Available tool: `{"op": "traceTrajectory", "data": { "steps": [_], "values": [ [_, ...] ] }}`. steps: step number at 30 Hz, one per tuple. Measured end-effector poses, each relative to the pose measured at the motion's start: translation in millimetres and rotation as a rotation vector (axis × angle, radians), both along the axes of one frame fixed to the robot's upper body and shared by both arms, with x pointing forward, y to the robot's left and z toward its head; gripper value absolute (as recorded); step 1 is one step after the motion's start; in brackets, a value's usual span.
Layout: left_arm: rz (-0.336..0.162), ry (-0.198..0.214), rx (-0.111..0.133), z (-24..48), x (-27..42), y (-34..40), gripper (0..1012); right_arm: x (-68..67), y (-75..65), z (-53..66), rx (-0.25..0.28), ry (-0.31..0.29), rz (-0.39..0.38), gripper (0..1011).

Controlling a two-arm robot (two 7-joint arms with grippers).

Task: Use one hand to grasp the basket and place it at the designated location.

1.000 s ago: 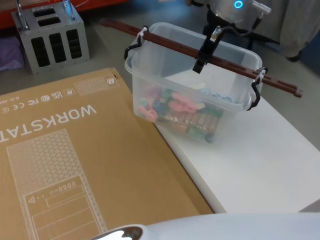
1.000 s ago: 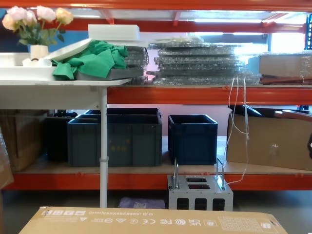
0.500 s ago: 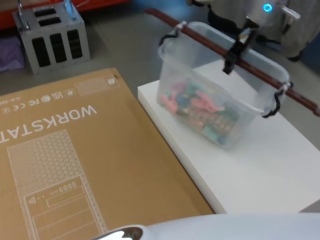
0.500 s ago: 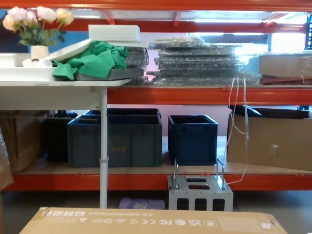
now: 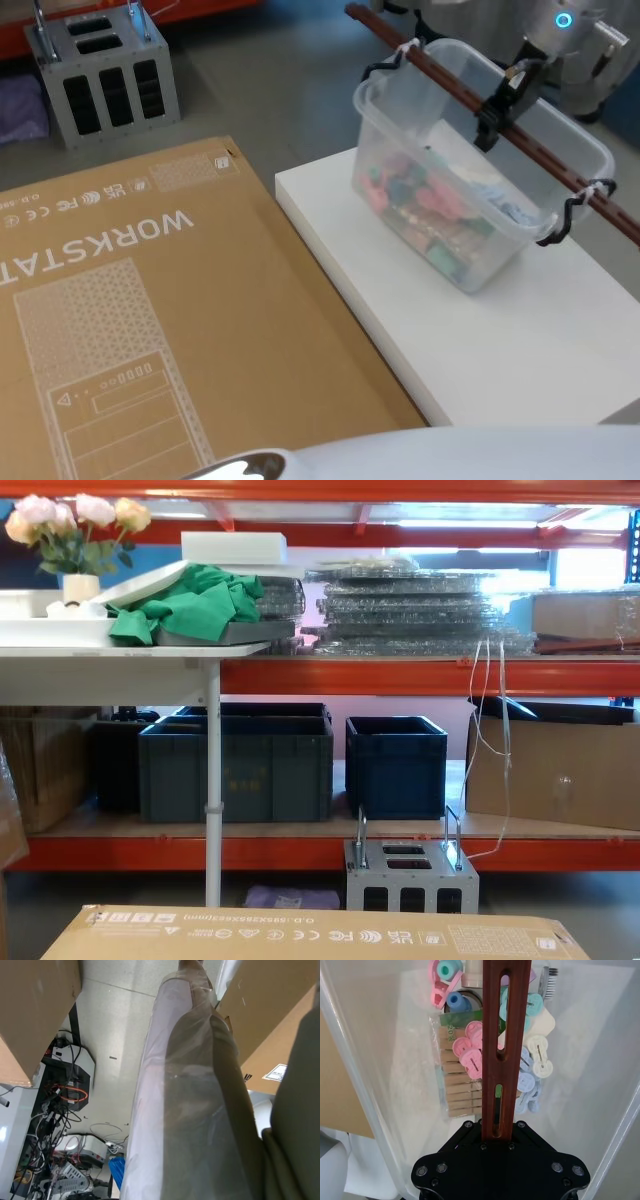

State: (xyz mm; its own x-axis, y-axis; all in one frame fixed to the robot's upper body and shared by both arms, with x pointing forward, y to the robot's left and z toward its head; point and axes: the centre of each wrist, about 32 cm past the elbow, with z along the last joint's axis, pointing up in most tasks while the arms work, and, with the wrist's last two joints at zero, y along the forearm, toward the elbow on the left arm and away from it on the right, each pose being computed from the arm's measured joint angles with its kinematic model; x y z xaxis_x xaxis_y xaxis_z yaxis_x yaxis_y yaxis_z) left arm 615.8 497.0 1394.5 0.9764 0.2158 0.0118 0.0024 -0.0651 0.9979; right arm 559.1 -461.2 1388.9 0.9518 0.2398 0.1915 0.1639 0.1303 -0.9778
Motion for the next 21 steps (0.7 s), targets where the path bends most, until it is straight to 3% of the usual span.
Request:
{"op": "traceTrajectory", "data": {
  "steps": [6,21],
  "values": [
    [-0.001,0.000,0.000,0.0,0.0,-0.2,0,-1.0,-10.5,-4.8,0.005,0.019,-0.051,0],
    [0.000,0.000,0.000,0.0,0.0,0.1,0,2.8,-12.6,-9.8,0.004,0.043,-0.104,0]
  ]
}}
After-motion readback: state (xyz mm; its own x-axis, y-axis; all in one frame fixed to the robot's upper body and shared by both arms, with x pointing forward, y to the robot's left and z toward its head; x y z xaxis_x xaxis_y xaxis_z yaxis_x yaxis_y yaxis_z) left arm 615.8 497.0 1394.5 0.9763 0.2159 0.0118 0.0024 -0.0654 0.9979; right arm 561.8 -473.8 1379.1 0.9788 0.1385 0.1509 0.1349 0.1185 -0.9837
